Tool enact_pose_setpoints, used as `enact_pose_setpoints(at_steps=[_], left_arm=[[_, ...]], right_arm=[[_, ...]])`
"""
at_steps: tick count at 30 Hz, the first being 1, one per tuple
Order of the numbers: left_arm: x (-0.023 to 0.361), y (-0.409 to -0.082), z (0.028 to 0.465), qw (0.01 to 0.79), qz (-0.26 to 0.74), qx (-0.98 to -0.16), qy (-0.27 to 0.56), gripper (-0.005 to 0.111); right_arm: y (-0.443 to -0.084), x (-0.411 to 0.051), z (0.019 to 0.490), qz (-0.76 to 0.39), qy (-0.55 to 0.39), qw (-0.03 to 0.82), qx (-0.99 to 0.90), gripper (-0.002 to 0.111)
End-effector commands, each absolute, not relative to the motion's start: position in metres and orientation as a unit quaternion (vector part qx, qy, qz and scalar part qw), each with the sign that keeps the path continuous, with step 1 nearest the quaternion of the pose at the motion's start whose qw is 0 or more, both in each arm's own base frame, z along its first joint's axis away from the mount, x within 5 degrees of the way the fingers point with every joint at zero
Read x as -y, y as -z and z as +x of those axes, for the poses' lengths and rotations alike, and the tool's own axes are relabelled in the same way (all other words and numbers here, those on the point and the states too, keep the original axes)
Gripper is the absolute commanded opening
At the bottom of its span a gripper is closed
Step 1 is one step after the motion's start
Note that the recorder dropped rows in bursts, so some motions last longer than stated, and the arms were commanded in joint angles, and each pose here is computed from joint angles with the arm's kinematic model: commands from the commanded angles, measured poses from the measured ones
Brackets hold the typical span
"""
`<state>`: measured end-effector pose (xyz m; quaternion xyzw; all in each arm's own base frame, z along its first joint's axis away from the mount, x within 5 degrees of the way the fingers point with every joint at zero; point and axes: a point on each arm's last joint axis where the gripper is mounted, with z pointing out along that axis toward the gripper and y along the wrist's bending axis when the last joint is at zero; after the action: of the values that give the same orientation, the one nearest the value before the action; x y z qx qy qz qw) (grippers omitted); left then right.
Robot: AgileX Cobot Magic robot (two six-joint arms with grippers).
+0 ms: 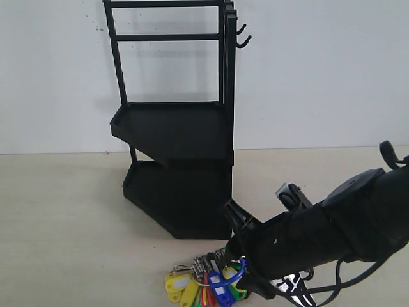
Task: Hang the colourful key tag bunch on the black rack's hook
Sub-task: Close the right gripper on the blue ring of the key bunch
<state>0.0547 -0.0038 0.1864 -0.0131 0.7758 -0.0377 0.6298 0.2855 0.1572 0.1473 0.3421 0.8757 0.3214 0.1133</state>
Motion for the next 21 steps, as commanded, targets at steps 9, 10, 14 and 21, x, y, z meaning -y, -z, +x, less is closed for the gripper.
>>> enact_pose_setpoints(at_steps=[9,10,14,21], left_arm=[[0.004,-0.188,0.055,0.634,-0.010,-0.772,0.034,0.004],[0.004,-0.188,0.055,0.634,-0.010,-0.772,0.034,0.004],[0.004,-0.188,0.055,0.634,-0.010,-0.772,0.034,0.004],[0.004,-0.188,0.055,0.634,-0.010,-0.772,0.034,0.004]], right_arm=[[-0.140,-0.155,0.293,0.364,-0.305,0.129,-0.870,0.043],[-0.140,-0.155,0.293,0.370,-0.305,0.129,-0.868,0.043],[-0.140,-0.155,0.293,0.374,-0.306,0.128,-0.866,0.043],[-0.132,-0.155,0.294,0.382,-0.298,0.120,-0.867,0.043]])
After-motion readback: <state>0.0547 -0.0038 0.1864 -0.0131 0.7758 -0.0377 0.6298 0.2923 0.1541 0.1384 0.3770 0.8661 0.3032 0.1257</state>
